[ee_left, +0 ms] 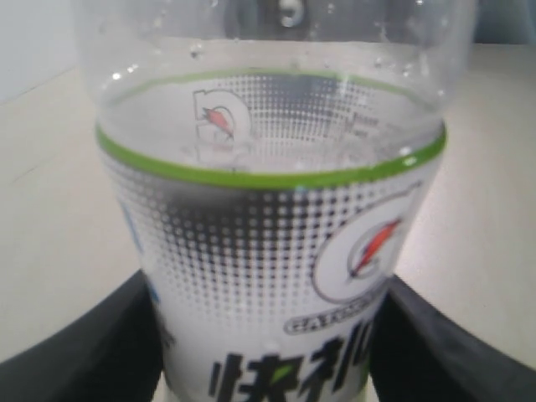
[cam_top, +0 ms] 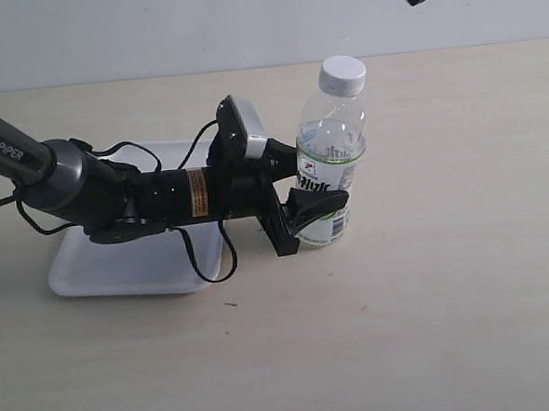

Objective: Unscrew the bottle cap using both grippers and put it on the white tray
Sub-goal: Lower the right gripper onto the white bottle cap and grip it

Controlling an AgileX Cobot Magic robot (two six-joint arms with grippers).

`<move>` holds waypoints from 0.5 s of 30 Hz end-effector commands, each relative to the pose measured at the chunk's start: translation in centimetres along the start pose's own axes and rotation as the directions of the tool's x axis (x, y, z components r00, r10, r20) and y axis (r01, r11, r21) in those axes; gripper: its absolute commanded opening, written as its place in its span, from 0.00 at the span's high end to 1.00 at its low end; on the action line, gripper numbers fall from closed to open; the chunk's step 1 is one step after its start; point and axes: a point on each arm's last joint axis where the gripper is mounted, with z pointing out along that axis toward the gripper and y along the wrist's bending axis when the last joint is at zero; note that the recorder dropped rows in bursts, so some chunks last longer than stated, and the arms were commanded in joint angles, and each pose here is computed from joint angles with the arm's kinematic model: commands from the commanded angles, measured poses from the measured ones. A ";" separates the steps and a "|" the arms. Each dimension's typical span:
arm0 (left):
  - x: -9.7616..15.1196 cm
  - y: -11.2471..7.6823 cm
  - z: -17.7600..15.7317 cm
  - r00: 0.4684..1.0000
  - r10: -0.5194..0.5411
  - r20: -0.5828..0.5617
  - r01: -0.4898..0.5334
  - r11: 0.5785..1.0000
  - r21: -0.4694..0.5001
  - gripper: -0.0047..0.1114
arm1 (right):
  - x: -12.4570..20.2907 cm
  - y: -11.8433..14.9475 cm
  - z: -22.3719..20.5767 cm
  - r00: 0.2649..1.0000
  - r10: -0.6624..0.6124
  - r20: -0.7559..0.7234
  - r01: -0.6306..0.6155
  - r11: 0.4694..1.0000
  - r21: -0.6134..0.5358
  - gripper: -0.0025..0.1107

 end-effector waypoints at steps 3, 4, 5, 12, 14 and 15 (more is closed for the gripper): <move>0.4 -0.1 -0.2 0.999 0.004 -0.051 -0.003 1.000 0.003 0.96 | -0.5 2.8 0.9 0.996 -0.083 -0.016 0.082 0.996 -0.033 0.88; 0.4 -0.1 -0.2 0.999 0.007 -0.053 -0.006 1.000 0.008 0.96 | -0.5 3.0 1.2 0.996 -0.086 -0.023 0.085 0.996 -0.042 0.84; 0.4 -0.1 -0.2 0.999 0.008 -0.054 -0.007 1.000 0.009 0.96 | -0.6 3.0 1.6 0.996 -0.085 -0.031 0.084 0.996 -0.044 0.79; 0.4 -0.1 -0.2 0.999 0.008 -0.054 -0.007 1.000 0.009 0.96 | -0.9 3.1 4.2 0.994 -0.057 -0.094 0.051 0.996 -0.071 0.47; 0.4 -0.1 -0.2 0.999 0.008 -0.054 -0.007 1.000 0.009 0.96 | -0.9 3.1 4.6 0.993 -0.058 -0.103 0.051 0.996 -0.070 0.47; 0.4 -0.1 -0.2 0.999 0.010 -0.054 -0.009 1.000 0.009 0.96 | -0.9 3.1 4.8 0.992 -0.061 -0.108 0.053 0.996 -0.068 0.47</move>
